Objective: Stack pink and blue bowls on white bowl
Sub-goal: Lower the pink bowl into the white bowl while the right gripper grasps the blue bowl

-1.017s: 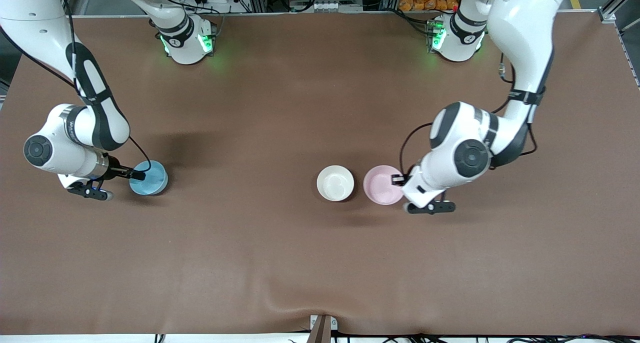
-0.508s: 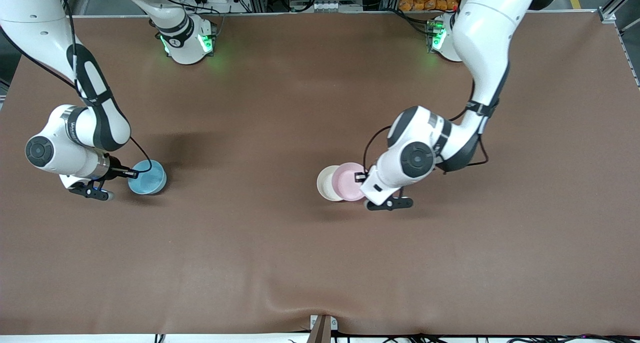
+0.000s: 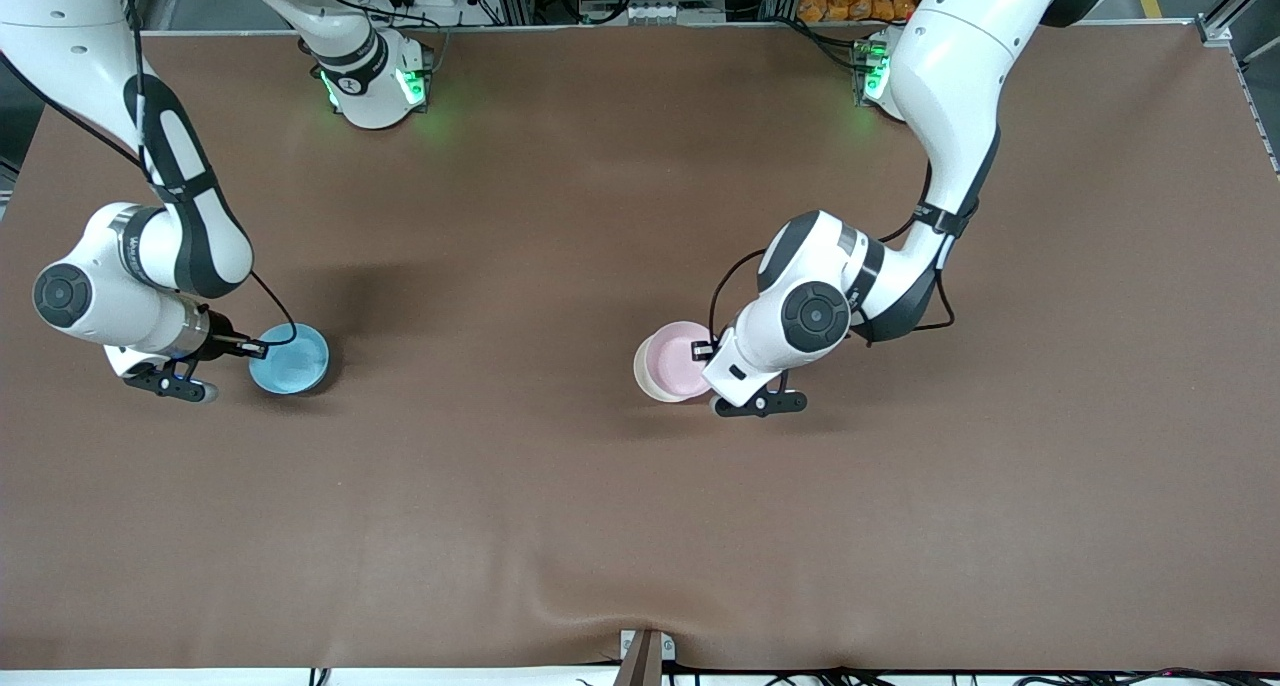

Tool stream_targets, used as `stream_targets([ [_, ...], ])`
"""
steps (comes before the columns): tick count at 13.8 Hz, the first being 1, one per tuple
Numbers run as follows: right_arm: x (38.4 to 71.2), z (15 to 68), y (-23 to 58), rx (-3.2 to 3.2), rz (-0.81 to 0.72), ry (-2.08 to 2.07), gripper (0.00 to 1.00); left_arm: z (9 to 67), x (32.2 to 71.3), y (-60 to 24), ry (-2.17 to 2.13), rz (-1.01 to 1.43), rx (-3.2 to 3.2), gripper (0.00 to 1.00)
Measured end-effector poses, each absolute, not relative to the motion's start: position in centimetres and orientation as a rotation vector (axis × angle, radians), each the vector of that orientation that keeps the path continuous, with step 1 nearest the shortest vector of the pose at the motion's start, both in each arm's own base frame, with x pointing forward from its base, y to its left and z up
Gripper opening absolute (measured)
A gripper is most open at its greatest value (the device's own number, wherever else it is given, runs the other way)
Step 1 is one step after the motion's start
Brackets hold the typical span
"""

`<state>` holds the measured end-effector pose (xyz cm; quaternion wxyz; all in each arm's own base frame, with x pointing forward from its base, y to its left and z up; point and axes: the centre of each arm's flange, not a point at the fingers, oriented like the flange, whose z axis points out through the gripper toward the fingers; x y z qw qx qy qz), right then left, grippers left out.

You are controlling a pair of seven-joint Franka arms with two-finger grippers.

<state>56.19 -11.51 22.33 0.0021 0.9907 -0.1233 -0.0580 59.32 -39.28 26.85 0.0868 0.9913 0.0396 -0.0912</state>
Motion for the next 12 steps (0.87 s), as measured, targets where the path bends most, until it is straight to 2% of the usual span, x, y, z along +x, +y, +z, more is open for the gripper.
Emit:
stream_targets([
  [3,56.5,25.3,-11.5,3.112,-0.159,-0.387,0.03,26.3,59.1,-40.0,0.108,-0.253,2.948,0.02],
  [6,56.9,31.1,-10.4,3.130,-0.101,-0.368,0.03,25.8,58.8,-40.5,0.099,-0.254,2.948,0.02],
  [9,56.6,36.1,-7.5,3.229,-0.138,-0.424,0.03,25.3,58.9,-40.6,0.101,-0.240,2.943,0.02],
  [12,56.7,38.0,-4.5,3.272,-0.132,-0.464,0.03,24.3,59.0,-40.6,0.108,-0.237,2.941,0.02],
])
